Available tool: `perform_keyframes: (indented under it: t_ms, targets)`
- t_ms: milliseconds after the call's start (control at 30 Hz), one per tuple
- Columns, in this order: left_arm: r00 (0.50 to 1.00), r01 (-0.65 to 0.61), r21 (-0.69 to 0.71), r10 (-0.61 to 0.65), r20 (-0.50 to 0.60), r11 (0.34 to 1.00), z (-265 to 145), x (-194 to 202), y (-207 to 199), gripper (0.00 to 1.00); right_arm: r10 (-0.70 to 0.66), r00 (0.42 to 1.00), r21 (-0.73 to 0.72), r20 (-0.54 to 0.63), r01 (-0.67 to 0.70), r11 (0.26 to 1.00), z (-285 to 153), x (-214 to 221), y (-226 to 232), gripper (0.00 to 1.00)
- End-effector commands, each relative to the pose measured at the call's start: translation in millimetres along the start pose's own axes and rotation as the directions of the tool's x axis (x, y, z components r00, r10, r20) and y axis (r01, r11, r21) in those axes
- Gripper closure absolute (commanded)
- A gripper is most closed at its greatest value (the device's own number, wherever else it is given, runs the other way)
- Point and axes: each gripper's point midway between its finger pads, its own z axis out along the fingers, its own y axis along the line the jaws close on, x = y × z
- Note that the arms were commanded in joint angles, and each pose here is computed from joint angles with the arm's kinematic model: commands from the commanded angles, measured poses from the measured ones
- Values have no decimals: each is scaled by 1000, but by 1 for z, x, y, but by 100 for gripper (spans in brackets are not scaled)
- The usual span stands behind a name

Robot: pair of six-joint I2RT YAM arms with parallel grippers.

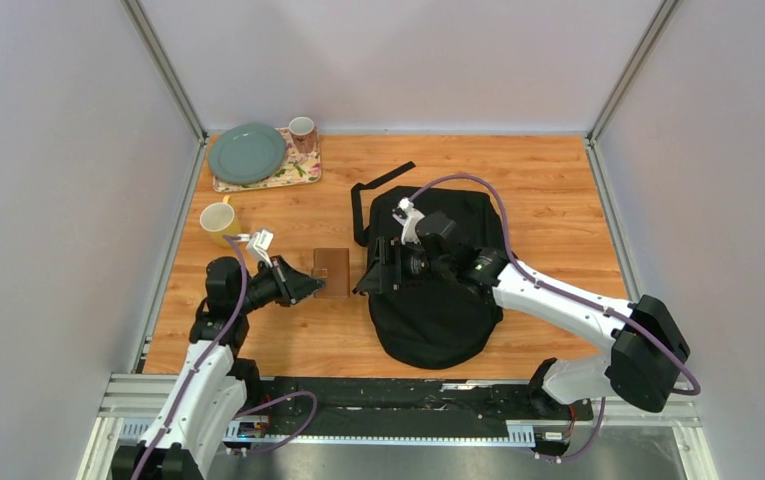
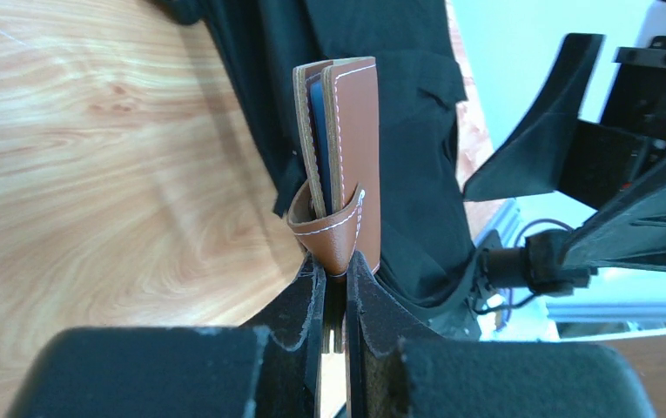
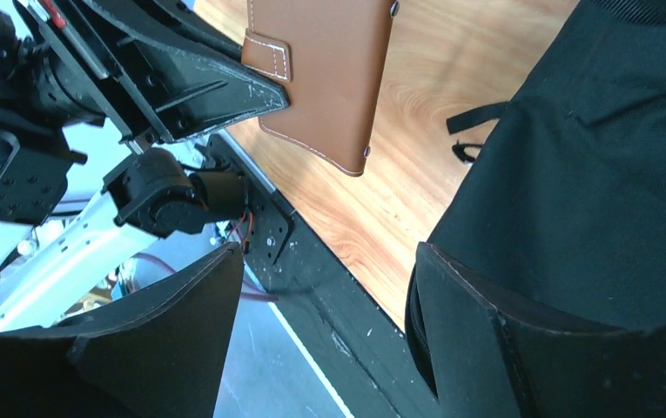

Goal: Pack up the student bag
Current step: Pick up the personal item from the center of the board.

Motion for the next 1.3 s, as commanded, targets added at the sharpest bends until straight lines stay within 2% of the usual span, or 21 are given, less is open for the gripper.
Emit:
perform_keyframes:
  t_ms: [0,133,167,300,433,600,933,967,1000,1067,1133,1233,1267]
  targets:
    - [999,2,152,4,-38,988,-4,6,-27,100,-5,1000,-152,24,9,988,-10,1,28,25]
    - [999,32,214,-23,-49,976,-5,9,-36,100,12,999,-165,31,-6,986,-9,1,29,25]
    - [999,5,262,5,-38,965,-6,6,-45,100,9,1000,-170,28,-4,985,-9,1,29,26]
    - [997,22,354,6,-77,935,-11,7,-64,100,31,999,-165,38,-24,986,-5,-1,27,26]
    - [990,2,420,58,-131,907,-11,14,-80,100,74,991,-213,113,-48,976,-4,-13,33,27]
    - [983,13,464,73,-166,886,-9,18,-92,100,89,985,-222,149,-55,974,-4,-22,36,31]
    - [984,-3,483,88,-155,876,-4,11,-97,100,85,984,-241,155,-46,969,-11,-18,33,63]
    - [983,4,480,85,-165,877,-3,11,-96,100,87,983,-247,159,-45,968,-12,-19,34,72]
    - [982,-1,478,91,-164,878,-2,11,-95,100,85,983,-253,161,-42,966,-13,-19,35,76]
    - [981,-4,487,99,-169,873,-2,10,-97,100,75,983,-264,168,-29,964,-16,-19,37,81]
    - [979,7,493,95,-181,870,-2,11,-98,100,72,982,-263,173,-25,964,-18,-20,36,82]
    - [978,15,491,90,-191,871,-1,13,-98,100,72,981,-269,180,-21,963,-22,-20,38,89]
    - [977,28,480,77,-198,877,0,13,-95,96,74,979,-265,188,-22,964,-24,-21,37,94]
